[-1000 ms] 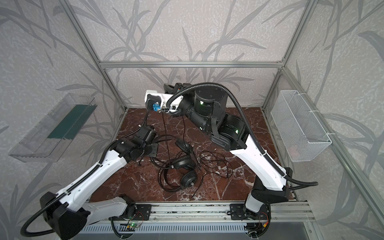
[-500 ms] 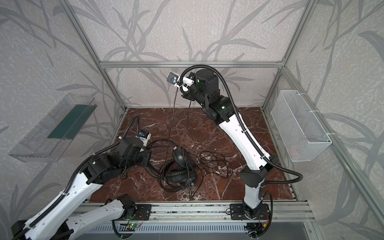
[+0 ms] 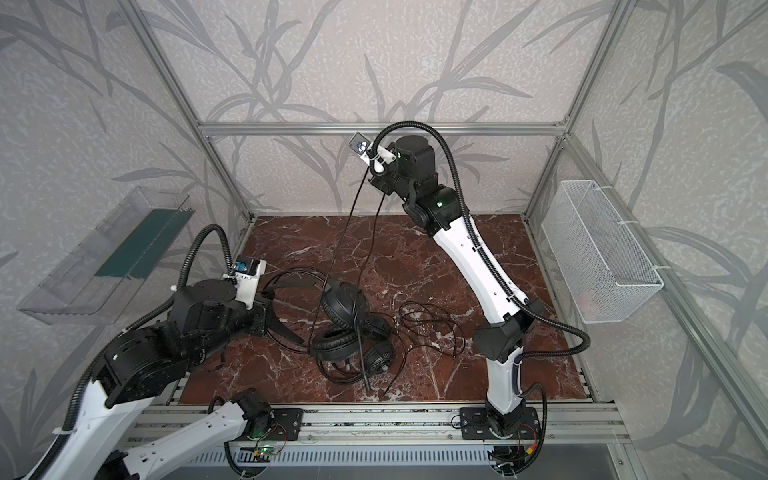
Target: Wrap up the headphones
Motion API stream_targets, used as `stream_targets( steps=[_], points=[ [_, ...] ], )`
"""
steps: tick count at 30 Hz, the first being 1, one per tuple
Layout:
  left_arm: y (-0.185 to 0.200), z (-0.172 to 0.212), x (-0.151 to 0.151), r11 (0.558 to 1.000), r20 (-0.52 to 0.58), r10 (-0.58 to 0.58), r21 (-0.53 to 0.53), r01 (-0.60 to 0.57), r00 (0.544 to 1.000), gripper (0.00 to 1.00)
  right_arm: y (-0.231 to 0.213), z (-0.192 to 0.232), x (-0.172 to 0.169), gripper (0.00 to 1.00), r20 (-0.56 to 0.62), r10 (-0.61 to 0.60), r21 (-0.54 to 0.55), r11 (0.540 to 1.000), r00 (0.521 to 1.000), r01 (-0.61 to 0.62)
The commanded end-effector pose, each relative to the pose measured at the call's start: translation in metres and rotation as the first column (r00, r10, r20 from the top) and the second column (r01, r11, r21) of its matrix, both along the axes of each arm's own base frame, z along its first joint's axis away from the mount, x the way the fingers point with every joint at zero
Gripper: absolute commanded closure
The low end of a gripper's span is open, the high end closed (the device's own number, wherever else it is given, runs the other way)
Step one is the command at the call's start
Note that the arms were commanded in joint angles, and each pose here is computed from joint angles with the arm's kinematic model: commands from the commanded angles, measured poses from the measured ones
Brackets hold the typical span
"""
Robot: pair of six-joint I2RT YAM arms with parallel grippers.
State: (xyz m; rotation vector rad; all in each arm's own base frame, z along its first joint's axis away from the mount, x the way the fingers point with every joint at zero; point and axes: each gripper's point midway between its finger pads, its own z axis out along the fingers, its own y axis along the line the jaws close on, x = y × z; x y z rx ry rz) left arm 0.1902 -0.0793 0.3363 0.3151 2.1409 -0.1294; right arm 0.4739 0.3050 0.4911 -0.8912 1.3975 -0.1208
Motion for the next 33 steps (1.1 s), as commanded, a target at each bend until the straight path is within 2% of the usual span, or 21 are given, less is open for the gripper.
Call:
stream_targets(
  steps=[1,3,6,10,14,17,19,21,25,28,33],
  points=[
    [-0.008,0.028,-0.011,0.994,0.049,-0.072,-0.075,0.075,0.996,1.00,-0.005,-0.014,0.020,0.86,-0.038,-0.023,0.044,0.999,0.999,0.025],
    [-0.010,0.042,-0.012,0.990,0.077,-0.075,-0.115,0.084,0.994,1.00,-0.008,-0.034,0.034,0.83,-0.092,-0.035,0.060,0.997,0.995,0.041],
    [-0.013,0.058,-0.016,0.982,0.101,-0.091,-0.158,0.106,0.991,1.00,-0.016,-0.057,0.050,0.70,-0.181,-0.041,0.118,0.991,0.983,0.063],
    [-0.016,0.078,-0.018,0.968,0.138,-0.098,-0.218,0.127,0.986,1.00,-0.020,-0.081,0.063,0.58,-0.273,-0.029,0.167,0.983,0.962,0.078],
    [-0.012,0.095,-0.018,0.963,0.172,-0.073,-0.243,0.114,0.982,1.00,-0.033,-0.111,0.081,0.53,-0.350,-0.077,0.183,0.972,0.934,0.149],
    [-0.007,0.104,-0.017,0.971,0.179,-0.052,-0.222,0.092,0.982,1.00,-0.054,-0.134,0.098,0.50,-0.447,-0.109,0.240,0.942,0.888,0.236],
    [-0.002,0.111,-0.015,0.976,0.190,-0.031,-0.208,0.071,0.981,1.00,-0.071,-0.149,0.109,0.49,-0.521,-0.103,0.297,0.909,0.847,0.292],
    [0.003,0.118,-0.015,0.976,0.202,-0.005,-0.212,0.049,0.979,1.00,-0.075,-0.161,0.112,0.48,-0.566,-0.067,0.330,0.895,0.822,0.300],
    [0.011,0.131,-0.010,0.973,0.222,0.056,-0.232,-0.003,0.973,1.00,-0.072,-0.179,0.111,0.45,-0.575,-0.042,0.332,0.901,0.817,0.281],
    [0.008,0.140,-0.008,0.968,0.235,0.058,-0.250,0.003,0.970,1.00,-0.075,-0.186,0.112,0.44,-0.564,-0.056,0.342,0.892,0.824,0.294],
    [0.000,0.139,0.003,0.968,0.200,0.071,-0.249,-0.020,0.977,1.00,-0.076,-0.181,0.104,0.43,-0.553,-0.028,0.381,0.880,0.833,0.283]
  ],
)
